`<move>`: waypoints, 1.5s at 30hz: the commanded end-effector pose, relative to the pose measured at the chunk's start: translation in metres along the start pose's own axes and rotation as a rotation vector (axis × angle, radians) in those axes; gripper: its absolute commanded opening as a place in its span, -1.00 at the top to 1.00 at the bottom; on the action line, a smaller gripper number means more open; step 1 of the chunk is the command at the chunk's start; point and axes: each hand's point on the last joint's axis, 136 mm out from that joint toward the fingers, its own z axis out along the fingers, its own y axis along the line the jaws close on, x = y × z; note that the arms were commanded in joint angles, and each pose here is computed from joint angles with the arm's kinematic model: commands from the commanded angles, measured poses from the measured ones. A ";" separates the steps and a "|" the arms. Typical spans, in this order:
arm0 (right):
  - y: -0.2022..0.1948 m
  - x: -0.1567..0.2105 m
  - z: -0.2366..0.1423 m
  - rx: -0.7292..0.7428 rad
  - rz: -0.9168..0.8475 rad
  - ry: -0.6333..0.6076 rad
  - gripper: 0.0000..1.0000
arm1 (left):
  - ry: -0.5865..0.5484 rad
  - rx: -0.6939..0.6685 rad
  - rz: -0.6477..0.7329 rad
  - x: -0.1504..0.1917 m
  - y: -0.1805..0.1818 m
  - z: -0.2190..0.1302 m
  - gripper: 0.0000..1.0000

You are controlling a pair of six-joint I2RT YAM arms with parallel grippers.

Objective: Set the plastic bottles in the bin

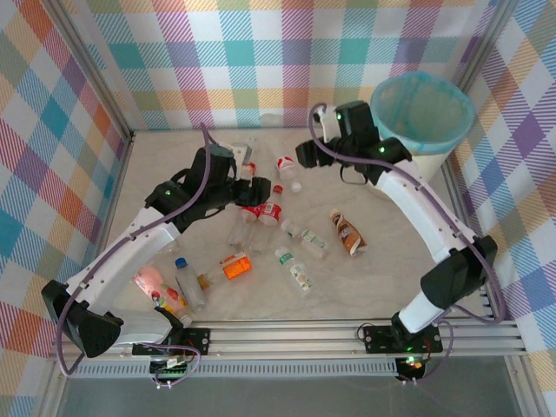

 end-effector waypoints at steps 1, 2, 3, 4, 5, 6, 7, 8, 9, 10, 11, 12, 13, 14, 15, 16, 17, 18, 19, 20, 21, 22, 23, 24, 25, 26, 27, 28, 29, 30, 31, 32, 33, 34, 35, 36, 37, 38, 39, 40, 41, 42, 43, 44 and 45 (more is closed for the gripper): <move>0.029 0.005 -0.018 -0.095 0.045 -0.046 -0.53 | 0.158 -0.098 -0.086 0.051 0.022 0.000 -0.61; 0.035 0.018 -0.017 -0.110 0.046 -0.024 -0.53 | 0.202 -0.104 -0.091 0.065 0.025 0.001 -0.61; 0.040 0.027 -0.017 -0.123 0.047 -0.008 -0.53 | 0.243 -0.109 -0.087 0.078 0.028 0.001 -0.60; 0.045 0.038 -0.016 -0.137 0.051 0.010 -0.52 | 0.295 -0.121 -0.079 0.095 0.032 0.002 -0.59; 0.049 0.047 -0.016 -0.154 0.058 0.028 -0.52 | 0.344 -0.148 -0.074 0.111 0.040 0.001 -0.59; 0.051 0.055 -0.015 -0.166 0.063 0.042 -0.51 | 0.384 -0.174 -0.068 0.124 0.046 0.001 -0.58; 0.052 0.064 -0.014 -0.174 0.071 0.058 -0.51 | 0.428 -0.202 -0.062 0.138 0.053 0.000 -0.57; 0.053 0.069 -0.013 -0.177 0.076 0.067 -0.51 | 0.457 -0.227 -0.060 0.149 0.059 -0.001 -0.57; 0.053 0.074 -0.012 -0.177 0.085 0.075 -0.51 | 0.478 -0.256 -0.064 0.158 0.065 -0.002 -0.56; 0.053 0.077 -0.011 -0.179 0.093 0.083 -0.51 | 0.490 -0.276 -0.070 0.166 0.070 -0.002 -0.56; 0.054 0.080 -0.010 -0.185 0.098 0.091 -0.51 | 0.494 -0.281 -0.074 0.172 0.073 -0.001 -0.56; 0.056 0.082 -0.009 -0.194 0.100 0.099 -0.51 | 0.490 -0.282 -0.080 0.175 0.074 0.000 -0.57; 0.057 0.084 -0.008 -0.197 0.102 0.108 -0.51 | 0.475 -0.283 -0.090 0.176 0.075 0.002 -0.58; 0.058 0.085 -0.007 -0.200 0.104 0.112 -0.51 | 0.458 -0.281 -0.101 0.173 0.074 0.004 -0.58; 0.058 0.086 -0.005 -0.202 0.107 0.117 -0.51 | 0.437 -0.276 -0.113 0.168 0.072 0.008 -0.59; 0.059 0.086 -0.005 -0.205 0.112 0.118 -0.51 | 0.417 -0.265 -0.125 0.161 0.069 0.013 -0.60; 0.061 0.086 -0.005 -0.211 0.119 0.120 -0.51 | 0.405 -0.251 -0.133 0.156 0.066 0.018 -0.60; 0.062 0.086 -0.005 -0.220 0.123 0.118 -0.51 | 0.397 -0.242 -0.136 0.151 0.063 0.024 -0.61; 0.063 0.087 -0.005 -0.227 0.124 0.122 -0.51 | 0.395 -0.244 -0.131 0.146 0.063 0.031 -0.61; 0.064 0.087 -0.005 -0.231 0.125 0.121 -0.51 | 0.405 -0.257 -0.128 0.145 0.066 0.038 -0.60; 0.064 0.087 -0.006 -0.230 0.126 0.122 -0.51 | 0.427 -0.274 -0.128 0.144 0.072 0.047 -0.60; 0.064 0.088 -0.006 -0.231 0.127 0.124 -0.51 | 0.451 -0.287 -0.137 0.144 0.079 0.054 -0.59; 0.064 0.087 -0.007 -0.232 0.126 0.123 -0.51 | 0.468 -0.286 -0.148 0.143 0.083 0.061 -0.57; 0.065 0.086 -0.009 -0.234 0.126 0.120 -0.51 | 0.483 -0.276 -0.155 0.143 0.086 0.068 -0.56; 0.066 0.086 -0.011 -0.237 0.123 0.118 -0.52 | 0.484 -0.262 -0.157 0.141 0.087 0.075 -0.56; 0.066 0.084 -0.013 -0.239 0.120 0.112 -0.52 | 0.482 -0.250 -0.156 0.139 0.089 0.081 -0.56; 0.066 0.085 -0.014 -0.238 0.118 0.112 -0.52 | 0.484 -0.236 -0.150 0.137 0.090 0.087 -0.56; 0.065 0.085 -0.015 -0.237 0.115 0.110 -0.53 | 0.488 -0.227 -0.145 0.135 0.092 0.093 -0.55; 0.065 0.084 -0.016 -0.236 0.113 0.108 -0.53 | 0.495 -0.216 -0.141 0.135 0.092 0.097 -0.54; 0.065 0.085 -0.017 -0.234 0.110 0.109 -0.53 | 0.510 -0.198 -0.141 0.135 0.092 0.102 -0.52; 0.065 0.085 -0.018 -0.233 0.107 0.109 -0.54 | 0.519 -0.186 -0.140 0.135 0.093 0.106 -0.51; 0.065 0.085 -0.018 -0.233 0.104 0.108 -0.54 | 0.526 -0.184 -0.138 0.135 0.095 0.110 -0.51; 0.064 0.085 -0.017 -0.231 0.101 0.109 -0.55 | 0.533 -0.176 -0.141 0.136 0.096 0.114 -0.50; 0.064 0.086 -0.017 -0.228 0.100 0.111 -0.55 | 0.541 -0.164 -0.147 0.137 0.096 0.118 -0.48; 0.064 0.086 -0.016 -0.229 0.100 0.111 -0.55 | 0.550 -0.154 -0.155 0.139 0.097 0.121 -0.47; 0.064 0.085 -0.017 -0.231 0.100 0.110 -0.55 | 0.556 -0.145 -0.162 0.139 0.097 0.123 -0.46; 0.065 0.085 -0.016 -0.233 0.099 0.111 -0.55 | 0.565 -0.131 -0.168 0.141 0.097 0.126 -0.44; 0.065 0.085 -0.016 -0.233 0.100 0.111 -0.56 | 0.576 -0.119 -0.173 0.144 0.096 0.128 -0.45; 0.065 0.085 -0.016 -0.233 0.100 0.110 -0.56 | 0.582 -0.114 -0.173 0.145 0.097 0.131 -0.44; 0.064 0.085 -0.016 -0.231 0.101 0.108 -0.57 | 0.589 -0.111 -0.172 0.147 0.097 0.133 -0.44; 0.064 0.085 -0.015 -0.231 0.103 0.110 -0.58 | 0.599 -0.110 -0.170 0.150 0.097 0.135 -0.43; 0.064 0.085 -0.015 -0.231 0.103 0.109 -0.59 | 0.609 -0.113 -0.167 0.152 0.098 0.137 -0.43; 0.064 0.085 -0.015 -0.231 0.102 0.110 -0.59 | 0.619 -0.120 -0.163 0.154 0.100 0.139 -0.40; 0.064 0.085 -0.015 -0.231 0.103 0.110 -0.59 | 0.627 -0.127 -0.159 0.157 0.102 0.140 -0.36; 0.064 0.085 -0.015 -0.231 0.102 0.110 -0.59 | 0.632 -0.134 -0.156 0.158 0.104 0.142 -0.33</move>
